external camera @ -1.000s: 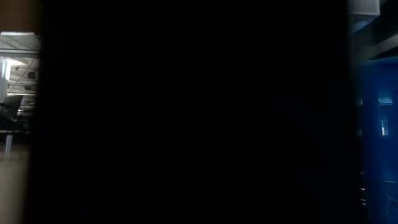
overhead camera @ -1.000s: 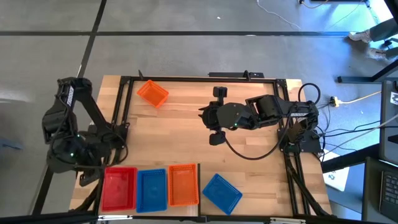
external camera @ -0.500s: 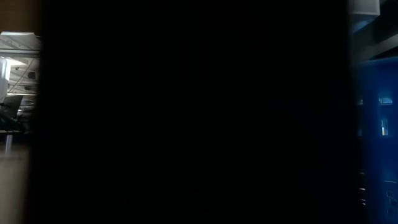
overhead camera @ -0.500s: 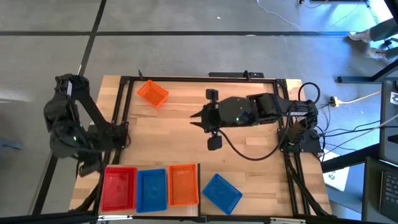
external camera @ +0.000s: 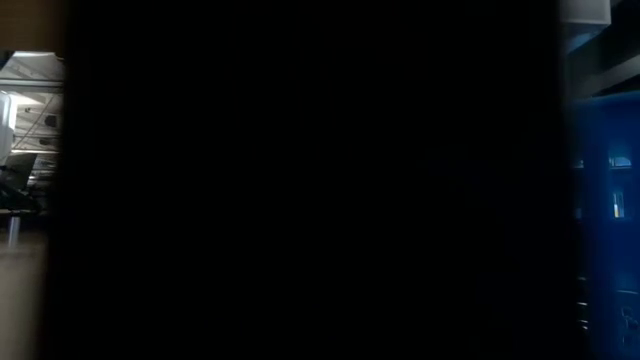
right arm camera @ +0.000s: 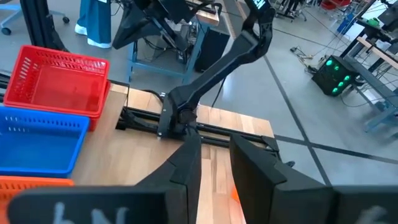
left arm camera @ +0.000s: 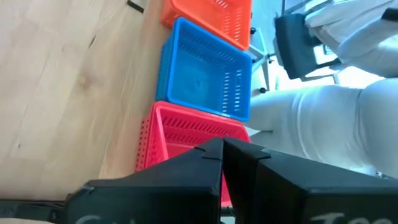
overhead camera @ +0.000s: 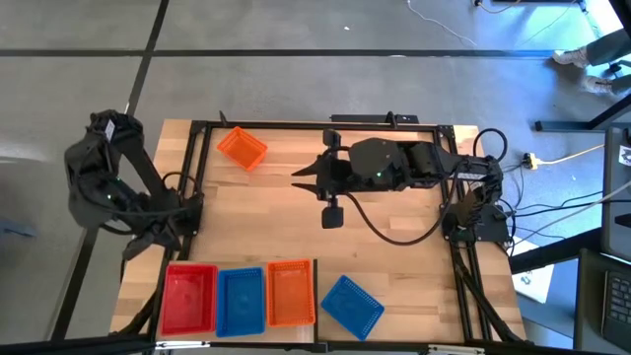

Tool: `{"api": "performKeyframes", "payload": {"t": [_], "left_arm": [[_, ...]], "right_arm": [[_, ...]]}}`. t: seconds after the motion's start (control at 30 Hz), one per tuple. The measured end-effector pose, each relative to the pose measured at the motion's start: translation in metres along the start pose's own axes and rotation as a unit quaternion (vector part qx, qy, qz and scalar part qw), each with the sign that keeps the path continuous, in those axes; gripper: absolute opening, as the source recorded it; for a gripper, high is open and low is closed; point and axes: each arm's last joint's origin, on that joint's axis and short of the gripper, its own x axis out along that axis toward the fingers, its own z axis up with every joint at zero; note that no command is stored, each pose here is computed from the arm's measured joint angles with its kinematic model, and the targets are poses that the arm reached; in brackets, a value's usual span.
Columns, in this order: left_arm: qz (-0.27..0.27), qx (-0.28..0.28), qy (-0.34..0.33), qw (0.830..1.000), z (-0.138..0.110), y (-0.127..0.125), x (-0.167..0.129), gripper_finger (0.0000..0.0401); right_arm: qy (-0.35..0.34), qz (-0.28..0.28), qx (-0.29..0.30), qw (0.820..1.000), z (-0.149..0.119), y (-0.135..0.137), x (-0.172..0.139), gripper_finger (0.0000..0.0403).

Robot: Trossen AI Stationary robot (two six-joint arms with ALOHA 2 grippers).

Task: Stack baskets on shelf by color
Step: Stack the red bin on top of the other red bin on the shelf

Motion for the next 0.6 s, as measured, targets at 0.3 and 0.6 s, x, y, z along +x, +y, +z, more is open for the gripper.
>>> {"api": "performKeyframes", "payload": {"t": [0.3, 0.6], "left_arm": [[0.014, 0.011, 0.007, 1.0, -0.001, 0.002, 0.001, 0.0], [0.079, -0.077, 0.054, 0.992, -0.005, 0.016, -0.001, 0.0053]], "right_arm": [[0.016, 0.003, -0.004, 1.0, -0.003, 0.001, 0.0, 0.0087], [0.017, 0.003, -0.004, 1.0, -0.003, 0.001, 0.0, 0.0087]]}}
